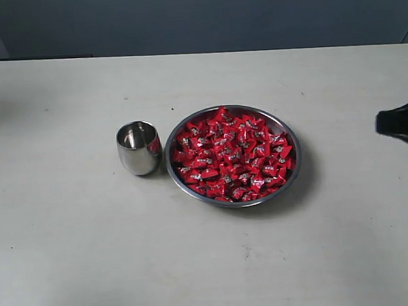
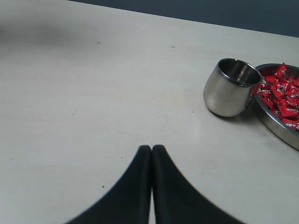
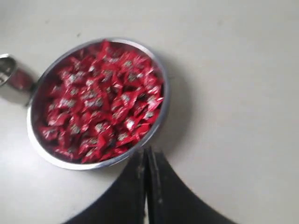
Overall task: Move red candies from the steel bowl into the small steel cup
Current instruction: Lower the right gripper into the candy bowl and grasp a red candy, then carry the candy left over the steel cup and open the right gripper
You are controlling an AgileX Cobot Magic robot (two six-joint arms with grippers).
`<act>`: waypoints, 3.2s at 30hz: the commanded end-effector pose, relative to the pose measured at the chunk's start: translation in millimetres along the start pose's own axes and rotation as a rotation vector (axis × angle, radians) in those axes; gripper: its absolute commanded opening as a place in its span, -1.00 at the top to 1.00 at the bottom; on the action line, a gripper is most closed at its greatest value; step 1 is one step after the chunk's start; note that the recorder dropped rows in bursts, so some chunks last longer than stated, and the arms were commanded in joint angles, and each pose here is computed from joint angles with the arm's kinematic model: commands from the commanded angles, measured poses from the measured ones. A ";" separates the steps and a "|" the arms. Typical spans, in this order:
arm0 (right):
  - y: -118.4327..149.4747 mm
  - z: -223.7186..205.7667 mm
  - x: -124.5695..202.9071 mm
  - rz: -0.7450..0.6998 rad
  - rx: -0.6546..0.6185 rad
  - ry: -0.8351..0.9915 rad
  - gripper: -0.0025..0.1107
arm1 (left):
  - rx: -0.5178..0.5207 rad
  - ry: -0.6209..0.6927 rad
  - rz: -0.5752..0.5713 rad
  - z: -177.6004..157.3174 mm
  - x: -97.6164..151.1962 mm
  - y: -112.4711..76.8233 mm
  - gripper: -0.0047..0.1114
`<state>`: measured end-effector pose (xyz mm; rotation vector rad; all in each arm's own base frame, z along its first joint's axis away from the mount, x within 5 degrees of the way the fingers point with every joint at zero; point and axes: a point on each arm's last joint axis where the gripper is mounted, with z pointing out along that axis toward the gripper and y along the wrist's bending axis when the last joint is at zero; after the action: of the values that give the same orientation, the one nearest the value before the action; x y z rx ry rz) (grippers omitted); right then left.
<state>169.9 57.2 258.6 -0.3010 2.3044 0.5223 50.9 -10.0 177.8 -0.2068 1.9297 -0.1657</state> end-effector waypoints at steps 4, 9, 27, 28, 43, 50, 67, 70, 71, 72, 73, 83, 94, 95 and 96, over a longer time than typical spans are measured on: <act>19.9 57.6 1.7 -0.105 -0.199 0.213 0.65 | -0.005 -0.010 -0.002 -0.2 -0.6 0.2 0.91; 40.1 116.2 -14.9 -0.209 -0.263 0.357 0.22 | -0.005 -0.010 -0.002 -0.2 -0.6 0.2 0.91; 53.2 208.4 3.4 -0.276 -0.129 0.655 0.22 | -0.005 -0.010 -0.002 -0.2 -0.6 0.2 0.91; 53.4 208.7 4.3 -0.269 -0.132 0.661 0.22 | -0.005 -0.010 -0.002 -0.2 -0.6 0.2 0.91; 56.8 202.4 1.2 -0.254 -0.149 0.668 0.97 | -0.005 -0.010 -0.002 -0.2 -0.6 0.2 0.91; 71.5 176.0 -30.3 -0.288 -0.196 0.600 0.97 | -0.005 -0.010 -0.002 -0.2 -0.6 0.2 0.91; 150.1 181.0 -102.2 -0.390 -0.358 0.481 0.97 | -0.005 -0.010 -0.002 -0.2 -0.6 0.2 0.91; 164.5 197.9 -103.1 -0.393 -0.373 0.486 0.97 | -0.005 -0.010 -0.002 -0.2 -0.6 0.2 0.91; 169.4 201.6 -105.3 -0.402 -0.381 0.480 0.97 | -0.005 -0.010 -0.002 -0.2 -0.6 0.2 0.91; 173.6 206.9 -106.4 -0.407 -0.387 0.483 0.97 | -0.005 -0.010 -0.002 -0.2 -0.6 0.2 0.91; 177.3 212.7 -107.2 -0.412 -0.383 0.485 0.97 | -0.005 -0.010 -0.002 -0.2 -0.6 0.2 0.91; 206.3 272.2 -91.1 -0.468 -0.383 0.567 0.97 | -0.005 -0.010 -0.002 -0.2 -0.6 0.2 0.91; 203.5 250.7 -112.2 -0.492 -0.280 0.584 0.32 | -0.005 -0.010 -0.002 -0.2 -0.6 0.2 0.91; 201.7 244.7 -115.6 -0.513 -0.256 0.586 0.33 | -0.005 -0.010 -0.002 -0.2 -0.6 0.2 0.91; 197.6 239.2 -119.9 -0.529 -0.226 0.589 0.33 | -0.005 -0.010 -0.002 -0.2 -0.6 0.2 0.91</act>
<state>328.0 362.8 222.2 -1.2788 2.5722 0.5628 50.9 -9.9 177.8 -0.2093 1.9294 -0.1641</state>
